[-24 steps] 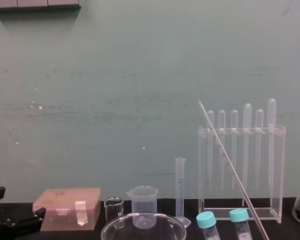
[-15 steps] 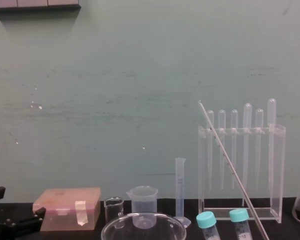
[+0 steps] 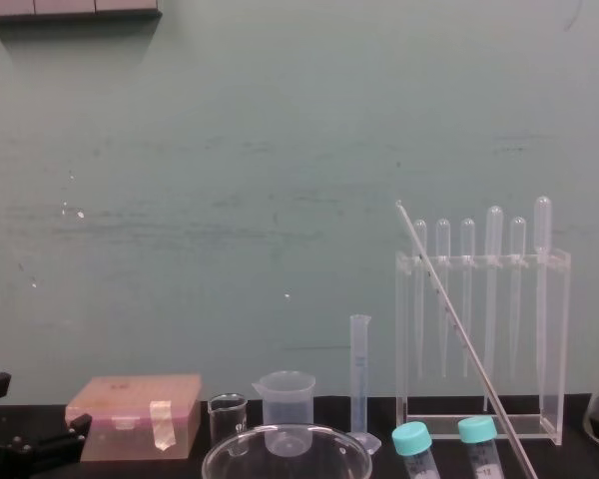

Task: Hold the thermometer with one hand and immerse one end into the beaker, then reinsert it into the test tube rack.

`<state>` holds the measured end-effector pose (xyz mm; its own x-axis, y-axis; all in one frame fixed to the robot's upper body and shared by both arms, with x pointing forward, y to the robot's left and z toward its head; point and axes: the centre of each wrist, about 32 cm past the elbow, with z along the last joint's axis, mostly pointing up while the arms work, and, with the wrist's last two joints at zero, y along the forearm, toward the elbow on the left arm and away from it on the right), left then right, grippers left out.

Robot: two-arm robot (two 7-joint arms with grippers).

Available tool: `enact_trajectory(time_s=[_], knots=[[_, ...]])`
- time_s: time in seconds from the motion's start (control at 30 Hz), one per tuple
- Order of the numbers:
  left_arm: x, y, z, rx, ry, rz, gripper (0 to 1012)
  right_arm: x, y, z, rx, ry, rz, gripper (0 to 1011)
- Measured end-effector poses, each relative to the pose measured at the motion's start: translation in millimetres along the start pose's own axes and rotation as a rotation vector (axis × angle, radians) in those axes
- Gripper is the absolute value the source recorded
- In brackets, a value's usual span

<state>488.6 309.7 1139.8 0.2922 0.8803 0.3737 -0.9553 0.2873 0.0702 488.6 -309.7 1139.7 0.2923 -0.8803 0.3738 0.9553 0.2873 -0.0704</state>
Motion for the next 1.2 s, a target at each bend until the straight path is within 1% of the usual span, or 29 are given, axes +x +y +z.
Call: enact_trajectory(time_s=[0.9,0.97,1.1,1.13,1.17,1.2], knots=[[0.0,0.0,0.0,0.000,0.000,0.000,1008,0.0,0.0,0.0,0.000,0.000,0.000,1002],[0.0,0.0,0.0,0.000,0.000,0.000,1007,2.5,-0.4,1.9,0.004,0.004,0.009,1002],[0.0,0.0,0.0,0.000,0.000,0.000,1008,10.4,-2.0,13.3,0.016,0.067,0.043,1002],[0.0,0.0,0.0,0.000,0.000,0.000,1008,14.9,-3.2,21.3,0.025,0.109,0.063,1002],[0.0,0.0,0.0,0.000,0.000,0.000,1008,17.2,-4.0,25.3,0.027,0.134,0.077,1002],[0.0,0.0,0.0,0.000,0.000,0.000,1008,22.1,-5.5,33.8,0.037,0.171,0.101,1002]])
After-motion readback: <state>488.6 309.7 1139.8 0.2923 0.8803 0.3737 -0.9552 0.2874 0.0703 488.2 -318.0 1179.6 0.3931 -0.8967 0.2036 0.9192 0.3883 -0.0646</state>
